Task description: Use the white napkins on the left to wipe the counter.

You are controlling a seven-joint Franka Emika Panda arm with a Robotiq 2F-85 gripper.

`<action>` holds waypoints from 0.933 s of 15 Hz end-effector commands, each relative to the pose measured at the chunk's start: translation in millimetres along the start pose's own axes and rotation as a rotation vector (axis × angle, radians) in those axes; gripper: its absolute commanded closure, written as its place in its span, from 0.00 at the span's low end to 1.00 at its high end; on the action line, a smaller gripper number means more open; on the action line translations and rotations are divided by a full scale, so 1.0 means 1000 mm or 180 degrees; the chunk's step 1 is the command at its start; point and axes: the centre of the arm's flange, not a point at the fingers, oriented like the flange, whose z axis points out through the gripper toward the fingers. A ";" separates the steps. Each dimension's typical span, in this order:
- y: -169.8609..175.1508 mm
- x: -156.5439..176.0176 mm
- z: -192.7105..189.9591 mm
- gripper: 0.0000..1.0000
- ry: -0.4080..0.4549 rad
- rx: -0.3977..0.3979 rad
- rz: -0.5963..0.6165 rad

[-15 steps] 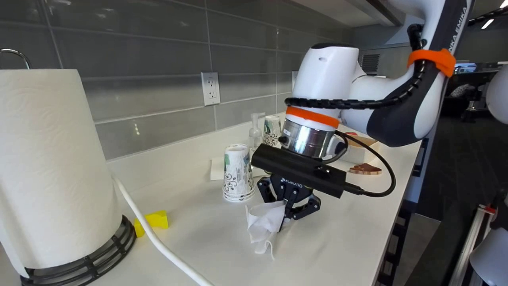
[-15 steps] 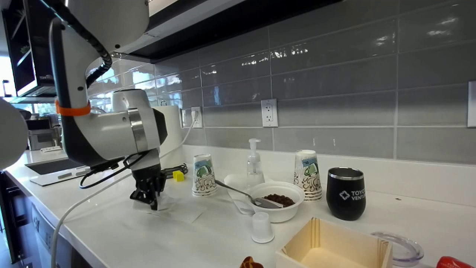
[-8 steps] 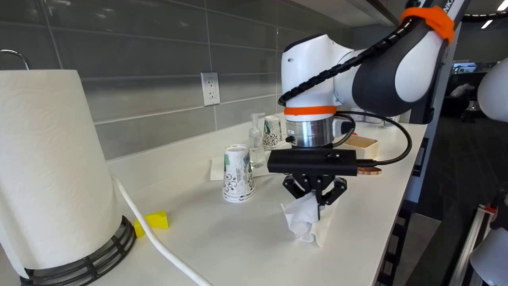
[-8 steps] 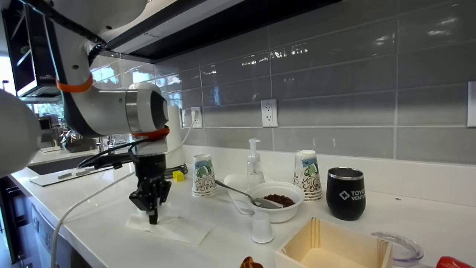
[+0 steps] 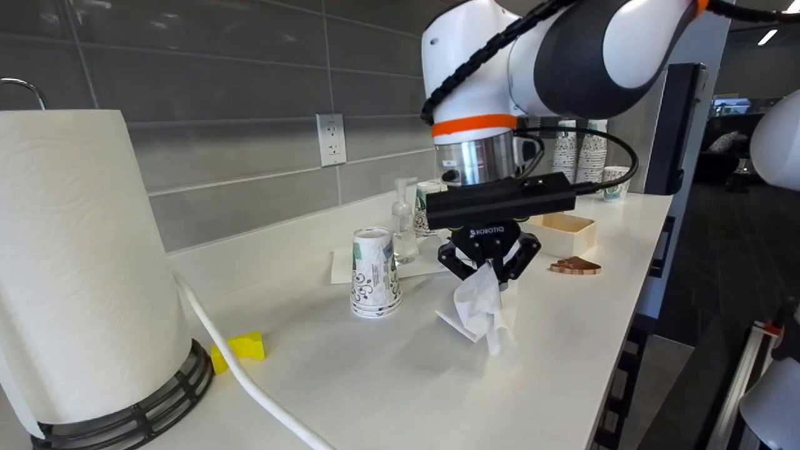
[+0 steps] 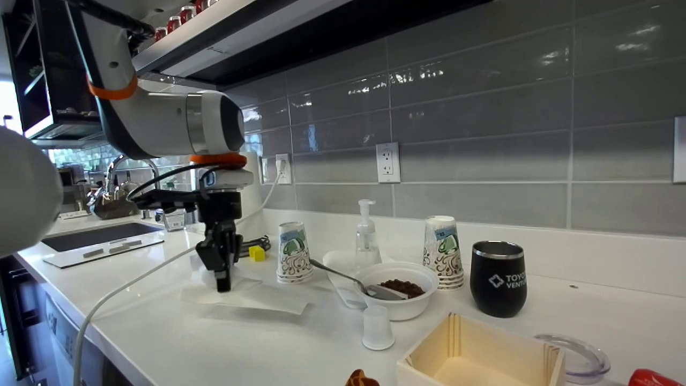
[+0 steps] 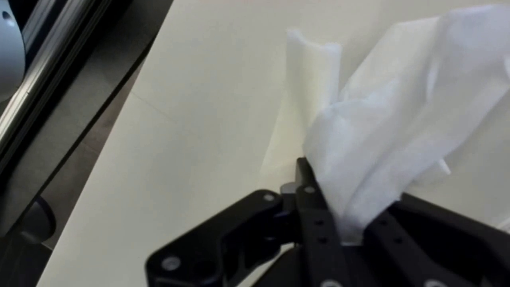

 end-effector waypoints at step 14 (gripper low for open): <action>-0.023 -0.034 0.027 0.99 -0.0344 -0.0401 -0.0514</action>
